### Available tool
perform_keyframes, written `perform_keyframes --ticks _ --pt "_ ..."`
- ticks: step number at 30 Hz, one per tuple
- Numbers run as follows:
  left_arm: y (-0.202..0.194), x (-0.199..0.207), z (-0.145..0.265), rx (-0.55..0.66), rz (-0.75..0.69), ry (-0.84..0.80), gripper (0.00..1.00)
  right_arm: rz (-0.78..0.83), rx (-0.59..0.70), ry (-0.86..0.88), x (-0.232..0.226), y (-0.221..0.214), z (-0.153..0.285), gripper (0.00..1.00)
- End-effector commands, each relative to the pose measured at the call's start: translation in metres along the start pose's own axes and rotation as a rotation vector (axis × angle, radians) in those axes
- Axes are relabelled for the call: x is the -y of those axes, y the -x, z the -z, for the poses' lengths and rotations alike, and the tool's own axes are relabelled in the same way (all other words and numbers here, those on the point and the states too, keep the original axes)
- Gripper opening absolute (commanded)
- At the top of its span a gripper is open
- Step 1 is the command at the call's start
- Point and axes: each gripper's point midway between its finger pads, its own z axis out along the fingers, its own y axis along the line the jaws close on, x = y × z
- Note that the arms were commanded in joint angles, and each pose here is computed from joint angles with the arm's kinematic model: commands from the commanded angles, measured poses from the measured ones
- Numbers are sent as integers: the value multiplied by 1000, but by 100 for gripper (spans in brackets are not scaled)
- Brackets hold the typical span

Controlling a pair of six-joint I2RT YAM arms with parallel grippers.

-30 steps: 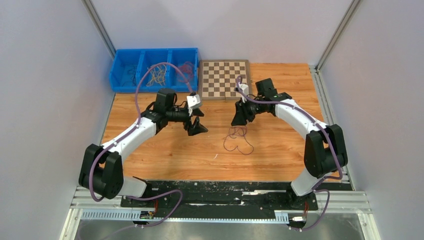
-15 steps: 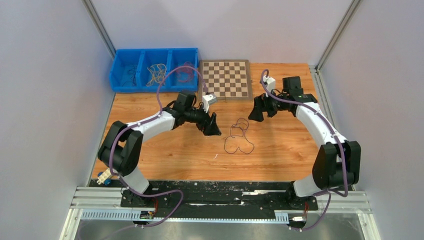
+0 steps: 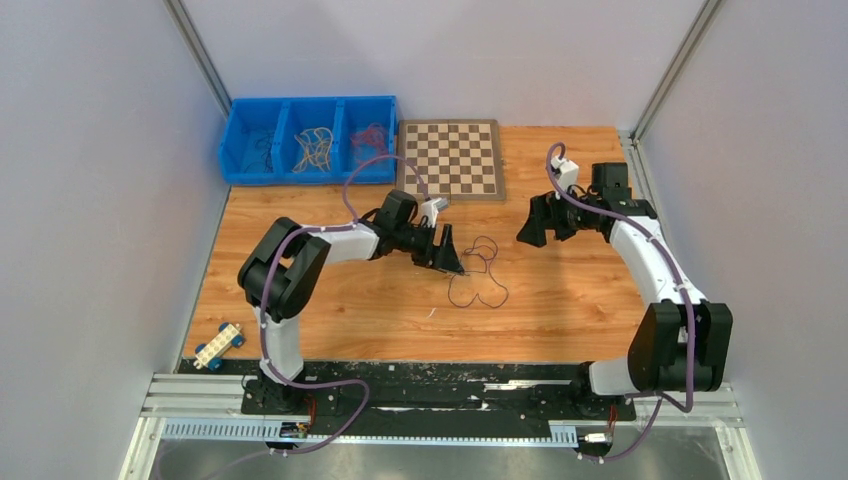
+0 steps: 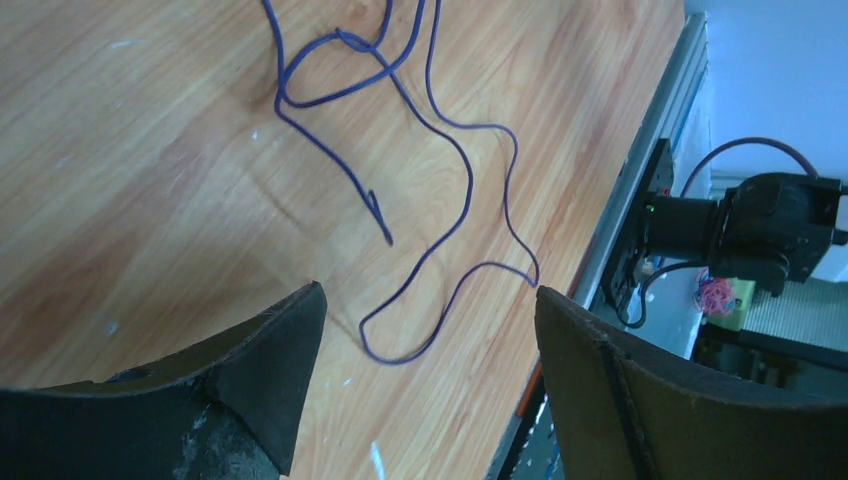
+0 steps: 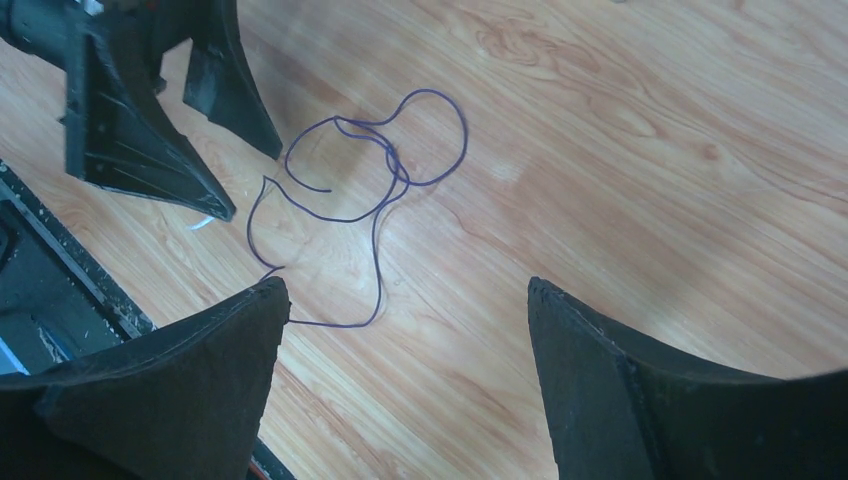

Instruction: Untangle the cables

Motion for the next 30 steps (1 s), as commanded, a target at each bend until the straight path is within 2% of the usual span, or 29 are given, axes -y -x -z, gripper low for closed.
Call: perform_keyframes --ticks 1,9,19,24,27,30 --pt "25 4 -20 61 69 23 83 8 72 -27 0 12 19 88" --pt "29 -12 -53 77 106 158 76 4 99 -68 -1 13 40 87" --pt "34 -18 -104 62 124 163 70 38 97 -113 -8 5 61 88" --pt "27 -29 -117 33 119 252 66 48 90 -143 -5 1 64 85" --pt "23 -30 -116 18 73 301 64 45 52 -156 1 -15 59 81" --pt "23 -22 -108 3 -28 329 68 6 -5 -128 1 -38 49 78"
